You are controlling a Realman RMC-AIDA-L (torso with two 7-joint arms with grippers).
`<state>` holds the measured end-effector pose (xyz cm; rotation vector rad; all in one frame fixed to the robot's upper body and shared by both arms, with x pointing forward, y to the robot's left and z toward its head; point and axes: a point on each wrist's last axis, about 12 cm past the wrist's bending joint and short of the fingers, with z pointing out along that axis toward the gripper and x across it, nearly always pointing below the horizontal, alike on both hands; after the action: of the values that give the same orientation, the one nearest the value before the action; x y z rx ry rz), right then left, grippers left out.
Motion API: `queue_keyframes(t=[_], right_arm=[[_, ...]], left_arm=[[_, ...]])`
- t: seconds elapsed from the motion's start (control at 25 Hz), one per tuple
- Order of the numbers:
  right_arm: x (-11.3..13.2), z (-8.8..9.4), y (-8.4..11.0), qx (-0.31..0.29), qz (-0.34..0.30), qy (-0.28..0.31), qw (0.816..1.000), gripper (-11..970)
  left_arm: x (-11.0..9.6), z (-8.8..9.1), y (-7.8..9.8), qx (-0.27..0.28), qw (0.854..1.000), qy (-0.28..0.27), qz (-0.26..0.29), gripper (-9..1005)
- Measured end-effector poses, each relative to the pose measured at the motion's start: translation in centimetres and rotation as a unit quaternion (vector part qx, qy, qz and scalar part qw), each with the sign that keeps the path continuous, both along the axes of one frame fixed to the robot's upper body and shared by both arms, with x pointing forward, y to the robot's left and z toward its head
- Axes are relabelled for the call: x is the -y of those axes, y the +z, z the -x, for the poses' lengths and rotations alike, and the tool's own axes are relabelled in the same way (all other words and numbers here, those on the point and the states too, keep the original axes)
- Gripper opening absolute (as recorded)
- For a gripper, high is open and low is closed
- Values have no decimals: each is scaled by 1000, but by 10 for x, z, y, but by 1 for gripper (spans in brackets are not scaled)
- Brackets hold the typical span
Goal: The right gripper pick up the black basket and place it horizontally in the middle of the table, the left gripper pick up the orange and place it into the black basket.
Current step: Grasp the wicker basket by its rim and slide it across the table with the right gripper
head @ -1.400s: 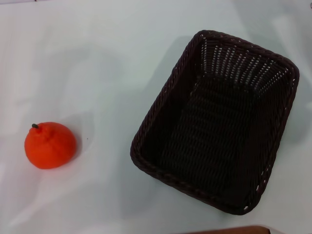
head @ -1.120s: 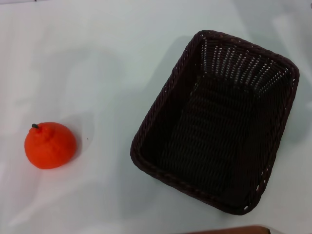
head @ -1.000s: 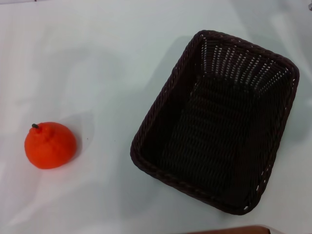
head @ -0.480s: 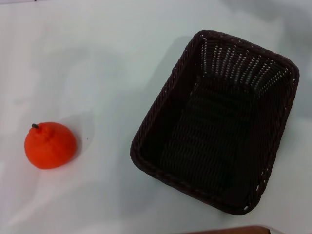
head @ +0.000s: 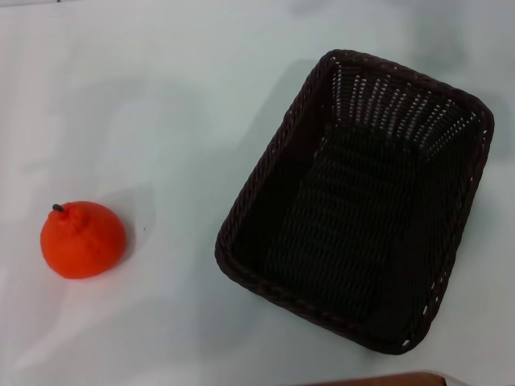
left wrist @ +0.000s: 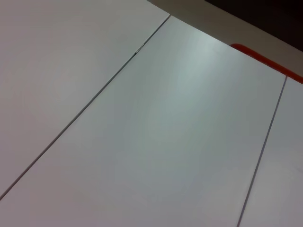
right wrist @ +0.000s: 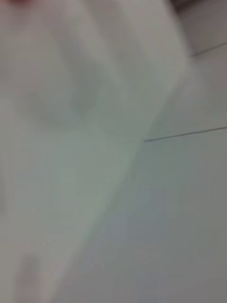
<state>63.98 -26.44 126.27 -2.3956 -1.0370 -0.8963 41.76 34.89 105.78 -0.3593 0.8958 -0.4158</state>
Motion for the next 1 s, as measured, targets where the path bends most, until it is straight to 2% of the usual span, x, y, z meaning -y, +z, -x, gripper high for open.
queue_keyframes(t=[0.12, 0.28, 0.6, 1.0], right_arm=[[-8, 2, -1, -38, 64, 9, 997, 725], [-16, 3, -5, -56, 108, 20, 992, 718], [-22, 5, -22, -83, 141, 38, 986, 702], [-22, 0, -50, -103, 166, 34, 980, 682]], left_arm=[[0, -2, 0, -2, 1000, -1, 1, 903], [0, -5, -1, -8, 1000, -1, 3, 903], [1, -7, -2, -14, 1000, -1, 5, 902], [1, -10, -1, -12, 1000, -4, 4, 902]])
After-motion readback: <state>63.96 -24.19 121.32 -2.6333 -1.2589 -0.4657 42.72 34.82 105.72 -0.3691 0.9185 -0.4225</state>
